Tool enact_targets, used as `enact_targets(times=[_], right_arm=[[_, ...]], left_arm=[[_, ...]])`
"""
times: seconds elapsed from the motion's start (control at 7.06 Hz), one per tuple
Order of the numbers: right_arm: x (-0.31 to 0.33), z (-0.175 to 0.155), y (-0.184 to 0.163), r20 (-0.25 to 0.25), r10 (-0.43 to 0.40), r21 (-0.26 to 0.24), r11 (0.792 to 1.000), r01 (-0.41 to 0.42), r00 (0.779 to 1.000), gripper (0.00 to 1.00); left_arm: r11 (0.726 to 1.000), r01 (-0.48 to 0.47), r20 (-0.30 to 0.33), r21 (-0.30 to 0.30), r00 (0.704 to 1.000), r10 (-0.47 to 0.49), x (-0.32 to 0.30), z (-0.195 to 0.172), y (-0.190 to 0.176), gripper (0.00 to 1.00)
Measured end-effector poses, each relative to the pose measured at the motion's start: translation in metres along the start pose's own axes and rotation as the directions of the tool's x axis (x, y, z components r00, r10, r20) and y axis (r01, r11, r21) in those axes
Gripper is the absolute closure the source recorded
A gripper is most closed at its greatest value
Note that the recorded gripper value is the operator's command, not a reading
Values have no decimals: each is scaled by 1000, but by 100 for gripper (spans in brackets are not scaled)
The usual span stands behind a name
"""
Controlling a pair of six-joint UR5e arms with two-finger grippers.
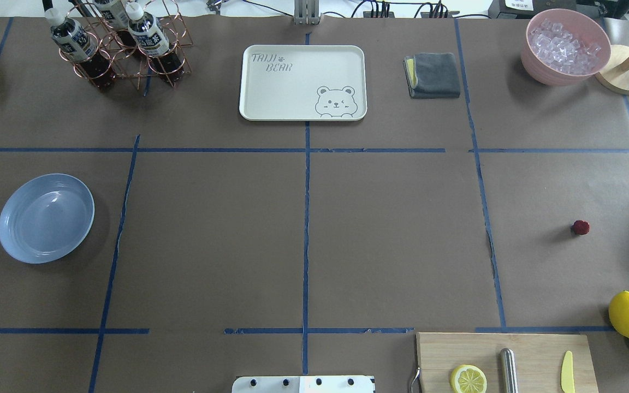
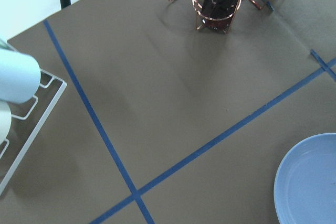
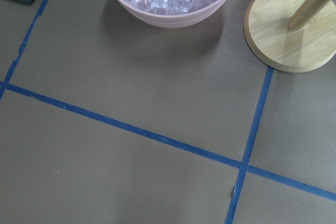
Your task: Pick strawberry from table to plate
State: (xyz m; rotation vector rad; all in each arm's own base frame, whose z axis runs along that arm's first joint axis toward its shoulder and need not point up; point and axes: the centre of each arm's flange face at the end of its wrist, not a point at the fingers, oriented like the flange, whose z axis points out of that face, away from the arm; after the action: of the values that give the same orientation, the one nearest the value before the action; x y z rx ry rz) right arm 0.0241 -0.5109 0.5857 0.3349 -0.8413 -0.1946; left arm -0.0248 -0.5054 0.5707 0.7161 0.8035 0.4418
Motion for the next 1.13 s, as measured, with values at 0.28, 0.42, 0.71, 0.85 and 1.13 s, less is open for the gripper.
enact_targets(times=[0.28,0.42,0.71,0.85,1.13], right_arm=[[-1,-1,-1,5,4,5,1000,-4,1000,0],[-1,0,-1,5,6,5,1000,-6,1000,0],[-1,0,0,6,9,4,1000,-9,1000,0],[0,0,0,6,11,3,1000,-11,1000,0],[0,1,1,5,12,2,1000,-12,1000,0]], left_arm=[[999,54,-65,-6,996,-54,28,37,13,15],[987,159,-74,-24,984,-161,46,57,22,33],[921,388,-52,-32,920,-389,83,98,46,41],[887,460,-41,-30,887,-461,96,122,63,41],[856,514,-59,-47,854,-516,119,155,91,41]])
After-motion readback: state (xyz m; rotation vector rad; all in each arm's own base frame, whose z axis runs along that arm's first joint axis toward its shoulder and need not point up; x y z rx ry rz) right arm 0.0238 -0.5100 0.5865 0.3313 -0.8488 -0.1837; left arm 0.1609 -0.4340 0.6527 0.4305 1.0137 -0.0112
